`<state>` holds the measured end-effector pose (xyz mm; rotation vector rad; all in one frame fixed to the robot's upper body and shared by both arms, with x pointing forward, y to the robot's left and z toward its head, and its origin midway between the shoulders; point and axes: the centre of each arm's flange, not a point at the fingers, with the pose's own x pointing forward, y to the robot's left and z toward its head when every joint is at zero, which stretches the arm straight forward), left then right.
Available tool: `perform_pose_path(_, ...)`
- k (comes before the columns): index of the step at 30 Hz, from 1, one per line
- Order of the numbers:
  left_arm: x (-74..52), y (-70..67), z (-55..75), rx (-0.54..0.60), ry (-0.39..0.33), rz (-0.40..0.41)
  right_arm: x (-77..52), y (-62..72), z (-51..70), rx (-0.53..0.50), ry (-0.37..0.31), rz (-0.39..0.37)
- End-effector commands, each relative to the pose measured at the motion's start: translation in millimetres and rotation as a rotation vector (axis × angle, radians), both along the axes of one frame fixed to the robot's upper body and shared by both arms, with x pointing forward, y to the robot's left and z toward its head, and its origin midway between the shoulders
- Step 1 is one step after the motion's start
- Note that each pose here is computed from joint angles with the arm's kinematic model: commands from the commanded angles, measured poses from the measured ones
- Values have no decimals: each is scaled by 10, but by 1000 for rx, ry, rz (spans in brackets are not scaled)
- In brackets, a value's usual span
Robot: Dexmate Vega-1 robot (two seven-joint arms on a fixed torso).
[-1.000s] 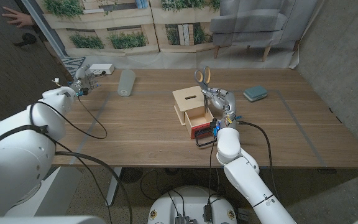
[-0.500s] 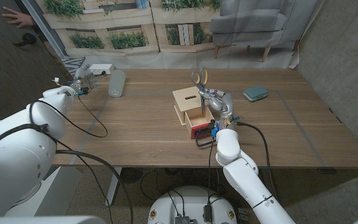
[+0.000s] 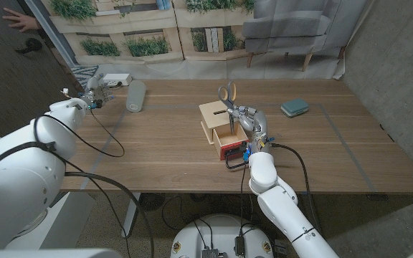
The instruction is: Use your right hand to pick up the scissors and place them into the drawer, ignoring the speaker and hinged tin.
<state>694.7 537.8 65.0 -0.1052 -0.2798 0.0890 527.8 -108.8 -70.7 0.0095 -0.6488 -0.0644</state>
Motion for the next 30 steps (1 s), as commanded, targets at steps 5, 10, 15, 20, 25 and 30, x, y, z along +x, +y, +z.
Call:
perform_pose_path(5, -2, 0, 0, -2, -3, -3, 22, 3, -60, -10, 3, 7)
perform_pose_path(10, -1, 0, 6, -4, -3, -1, 17, 5, -91, -16, 5, 5)
perform_pose_path(15, -2, -6, 8, -2, -6, -7, 20, 6, -139, -21, 2, 13)
perform_pose_path(20, -12, -24, 0, 9, -20, -32, 24, -6, -164, -20, 4, 20)
perform_pose_path(25, -29, -47, -8, 22, -40, -66, 29, -13, -185, -37, 3, 35)
perform_pose_path(30, -39, -61, -15, 28, -52, -85, 38, -28, -207, -49, 6, 50)
